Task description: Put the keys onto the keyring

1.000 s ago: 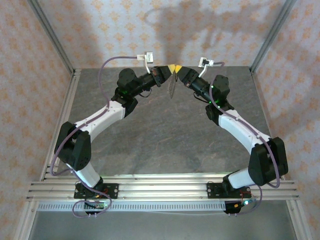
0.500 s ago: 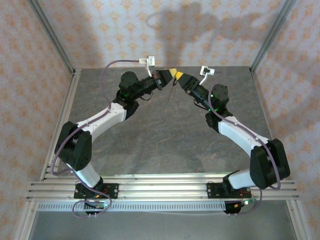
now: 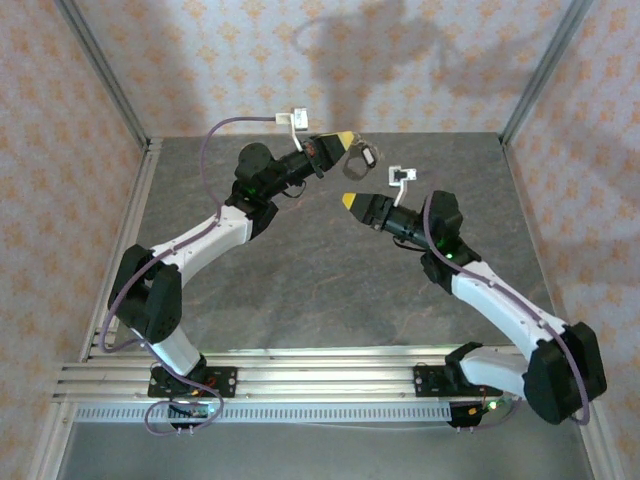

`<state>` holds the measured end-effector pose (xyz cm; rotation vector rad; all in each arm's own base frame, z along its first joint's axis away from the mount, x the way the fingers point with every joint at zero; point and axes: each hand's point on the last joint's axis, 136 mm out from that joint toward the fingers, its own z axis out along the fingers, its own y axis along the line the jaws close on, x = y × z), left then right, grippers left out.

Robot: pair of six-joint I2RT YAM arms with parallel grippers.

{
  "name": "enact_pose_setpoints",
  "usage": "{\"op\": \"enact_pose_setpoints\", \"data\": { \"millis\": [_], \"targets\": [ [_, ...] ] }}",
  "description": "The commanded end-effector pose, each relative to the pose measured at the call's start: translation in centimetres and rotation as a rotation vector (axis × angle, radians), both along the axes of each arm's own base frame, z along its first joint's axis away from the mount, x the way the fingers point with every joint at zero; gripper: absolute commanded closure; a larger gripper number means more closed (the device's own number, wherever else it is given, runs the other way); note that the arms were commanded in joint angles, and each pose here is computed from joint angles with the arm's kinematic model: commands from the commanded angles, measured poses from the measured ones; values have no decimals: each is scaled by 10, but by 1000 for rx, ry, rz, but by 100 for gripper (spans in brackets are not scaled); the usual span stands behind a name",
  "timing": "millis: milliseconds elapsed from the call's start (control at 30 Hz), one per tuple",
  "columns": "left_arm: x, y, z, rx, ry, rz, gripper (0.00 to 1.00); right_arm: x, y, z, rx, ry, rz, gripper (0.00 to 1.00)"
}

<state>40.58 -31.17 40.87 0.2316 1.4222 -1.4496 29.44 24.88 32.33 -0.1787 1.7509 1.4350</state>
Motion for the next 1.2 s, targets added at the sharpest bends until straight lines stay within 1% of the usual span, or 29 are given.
{"op": "enact_pose_setpoints", "data": {
  "millis": [0, 133, 267, 467, 700, 800, 833, 1167],
  "targets": [
    [-28, 6, 54, -62, -142, -35, 100, 0, -19, 23, -12, -83, -53, 62],
    [-31, 5, 56, -60, -151, -43, 100, 5, -42, 51, 16, -134, -120, 62],
    [-35, 6, 59, -62, -160, -54, 100, 11, -55, 74, 28, -175, -172, 63],
    [-41, 5, 64, -67, -173, -73, 100, 22, -51, 97, 38, -211, -167, 63],
    [-47, 4, 68, -66, -186, -90, 100, 32, -44, 120, 111, -241, -134, 64],
    [-48, 3, 68, -66, -186, -95, 100, 31, -42, 130, 140, -263, -110, 64],
    [-48, 3, 69, -66, -188, -95, 100, 38, -38, 124, 139, -245, -100, 64],
    [-52, -1, 72, -66, -195, -110, 100, 43, -30, 126, 164, -247, -56, 65]
  ]
}}
